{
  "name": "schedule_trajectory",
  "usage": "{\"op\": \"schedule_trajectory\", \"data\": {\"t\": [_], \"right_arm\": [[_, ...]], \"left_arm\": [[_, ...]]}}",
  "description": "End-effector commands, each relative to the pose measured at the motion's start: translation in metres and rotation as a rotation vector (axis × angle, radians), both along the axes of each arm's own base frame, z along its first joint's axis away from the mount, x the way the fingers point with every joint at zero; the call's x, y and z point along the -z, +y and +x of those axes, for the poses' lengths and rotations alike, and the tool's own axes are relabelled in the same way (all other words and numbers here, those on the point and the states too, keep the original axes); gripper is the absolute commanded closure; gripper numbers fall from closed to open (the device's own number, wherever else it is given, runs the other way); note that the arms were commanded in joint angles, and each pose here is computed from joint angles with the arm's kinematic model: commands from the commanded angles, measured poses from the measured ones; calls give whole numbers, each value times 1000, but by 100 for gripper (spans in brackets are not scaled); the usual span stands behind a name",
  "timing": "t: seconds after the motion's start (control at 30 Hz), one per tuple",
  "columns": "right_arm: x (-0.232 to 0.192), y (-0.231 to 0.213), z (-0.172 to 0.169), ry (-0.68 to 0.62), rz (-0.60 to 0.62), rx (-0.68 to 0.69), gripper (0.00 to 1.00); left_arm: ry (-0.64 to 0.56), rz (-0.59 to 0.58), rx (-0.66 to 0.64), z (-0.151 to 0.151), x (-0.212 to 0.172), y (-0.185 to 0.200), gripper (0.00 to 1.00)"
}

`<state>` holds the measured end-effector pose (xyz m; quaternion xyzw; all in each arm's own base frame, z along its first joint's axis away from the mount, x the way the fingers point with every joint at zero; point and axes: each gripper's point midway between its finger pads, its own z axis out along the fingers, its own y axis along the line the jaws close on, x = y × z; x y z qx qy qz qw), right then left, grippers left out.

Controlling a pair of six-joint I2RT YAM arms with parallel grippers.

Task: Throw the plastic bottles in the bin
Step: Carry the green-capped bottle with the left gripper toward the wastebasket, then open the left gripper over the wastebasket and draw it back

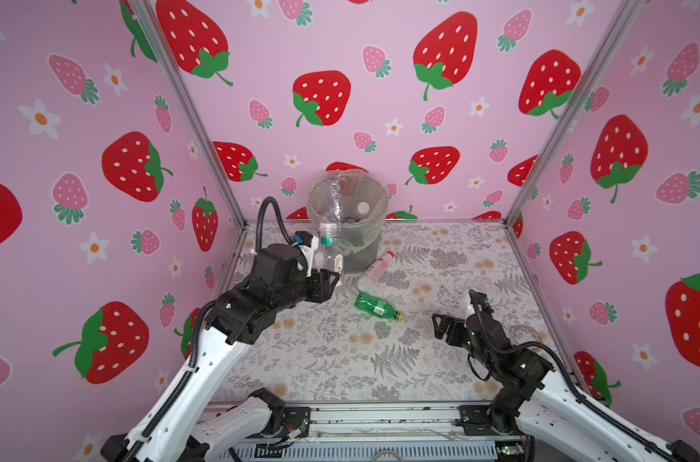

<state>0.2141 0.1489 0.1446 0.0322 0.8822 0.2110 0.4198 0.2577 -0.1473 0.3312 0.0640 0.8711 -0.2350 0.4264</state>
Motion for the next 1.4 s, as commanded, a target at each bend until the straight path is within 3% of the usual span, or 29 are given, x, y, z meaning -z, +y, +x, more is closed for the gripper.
{"op": "schedule_trajectory", "data": {"t": [0.0, 0.33, 0.53, 0.7, 0.77, 0.83, 0.87, 0.97, 1.17, 1.37], "right_arm": [[-17, 5, 6, -31, 38, 9, 1], [-17, 8, 8, -33, 23, 3, 1], [-17, 6, 7, -32, 22, 1, 1], [-19, 5, 5, -33, 30, 3, 1], [-21, 3, 4, -35, 32, 8, 1], [-24, 2, 4, -38, 33, 11, 1], [-23, 0, 3, -31, 26, 15, 1], [-28, -2, 2, -38, 34, 22, 1], [-27, -3, 4, -41, 34, 34, 1], [-21, 9, 11, -18, 22, 16, 1]], "left_arm": [[-16, -80, -44, 3, -1, 11, 47], [-46, -72, -83, 25, -24, 25, 46], [-89, -66, -73, 84, -63, 7, 46], [-107, -57, -62, 158, -77, -16, 43], [-87, -49, -46, 187, -73, -28, 37], [-51, -42, -67, 209, -72, -32, 2], [-45, -45, -71, 214, -75, -33, 1], [-107, -74, -53, 215, -103, -38, 1], [-216, -119, -56, 183, -155, -25, 1], [-174, -105, -46, 144, -140, -12, 1]]}}
